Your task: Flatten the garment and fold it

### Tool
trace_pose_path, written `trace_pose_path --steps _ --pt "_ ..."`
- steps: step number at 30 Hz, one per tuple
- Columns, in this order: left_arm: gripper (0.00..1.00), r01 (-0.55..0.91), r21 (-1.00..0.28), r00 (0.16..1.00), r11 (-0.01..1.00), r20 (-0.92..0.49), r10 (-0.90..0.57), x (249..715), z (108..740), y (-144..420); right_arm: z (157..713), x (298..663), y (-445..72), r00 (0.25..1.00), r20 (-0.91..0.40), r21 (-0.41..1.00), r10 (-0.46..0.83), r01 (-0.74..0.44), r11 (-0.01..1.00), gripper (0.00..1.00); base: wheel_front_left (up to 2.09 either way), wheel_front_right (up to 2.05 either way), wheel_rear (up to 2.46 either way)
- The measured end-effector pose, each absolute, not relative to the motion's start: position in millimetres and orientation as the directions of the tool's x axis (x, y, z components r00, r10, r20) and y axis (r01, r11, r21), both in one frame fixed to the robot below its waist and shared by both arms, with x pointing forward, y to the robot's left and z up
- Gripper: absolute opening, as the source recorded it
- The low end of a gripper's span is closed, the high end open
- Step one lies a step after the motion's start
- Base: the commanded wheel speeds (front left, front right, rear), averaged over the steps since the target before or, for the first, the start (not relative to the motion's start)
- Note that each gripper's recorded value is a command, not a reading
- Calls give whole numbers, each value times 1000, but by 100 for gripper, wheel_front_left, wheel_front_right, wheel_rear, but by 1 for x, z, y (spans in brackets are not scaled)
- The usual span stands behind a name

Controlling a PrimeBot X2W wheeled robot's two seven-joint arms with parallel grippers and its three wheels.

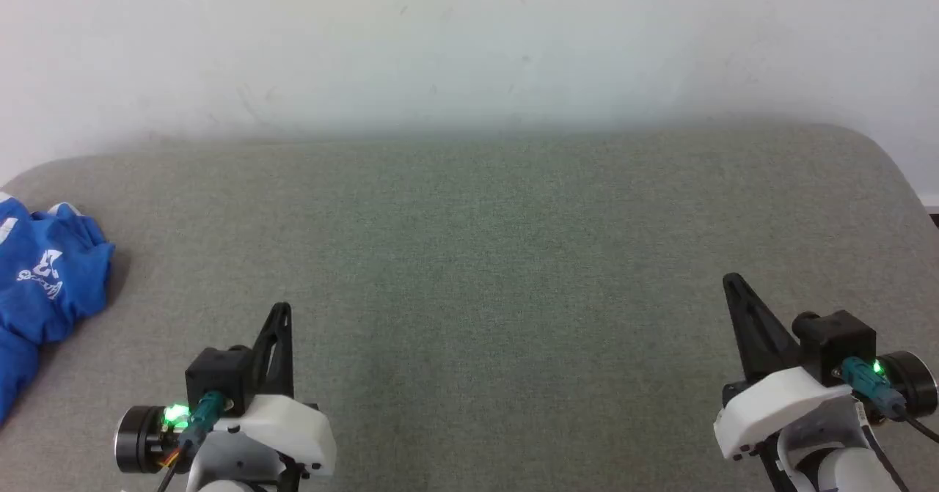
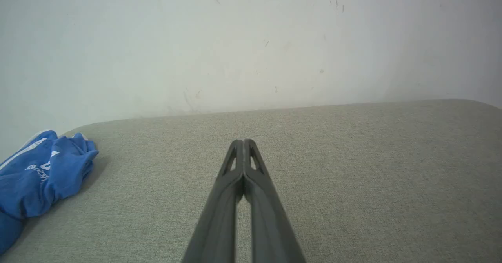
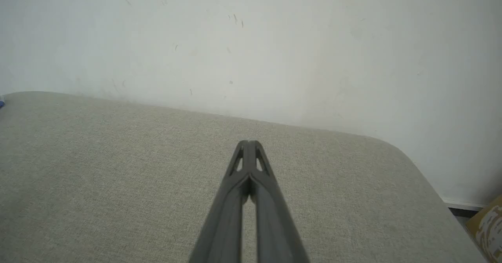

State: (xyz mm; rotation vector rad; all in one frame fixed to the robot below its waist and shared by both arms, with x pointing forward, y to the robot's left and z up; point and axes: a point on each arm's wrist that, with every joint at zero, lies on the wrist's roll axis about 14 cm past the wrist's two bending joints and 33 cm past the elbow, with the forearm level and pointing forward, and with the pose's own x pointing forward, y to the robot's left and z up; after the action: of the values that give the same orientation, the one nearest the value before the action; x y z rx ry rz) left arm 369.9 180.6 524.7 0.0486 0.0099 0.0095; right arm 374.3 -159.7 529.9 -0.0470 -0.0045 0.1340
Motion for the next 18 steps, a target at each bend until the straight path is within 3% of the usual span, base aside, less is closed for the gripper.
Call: trace_pose_path --steps 18 --pt "0 -9 49 1000 999 -10 10 370 525 181 530 374 -160 991 1 -47 134 -133 990 0 0 0 0"
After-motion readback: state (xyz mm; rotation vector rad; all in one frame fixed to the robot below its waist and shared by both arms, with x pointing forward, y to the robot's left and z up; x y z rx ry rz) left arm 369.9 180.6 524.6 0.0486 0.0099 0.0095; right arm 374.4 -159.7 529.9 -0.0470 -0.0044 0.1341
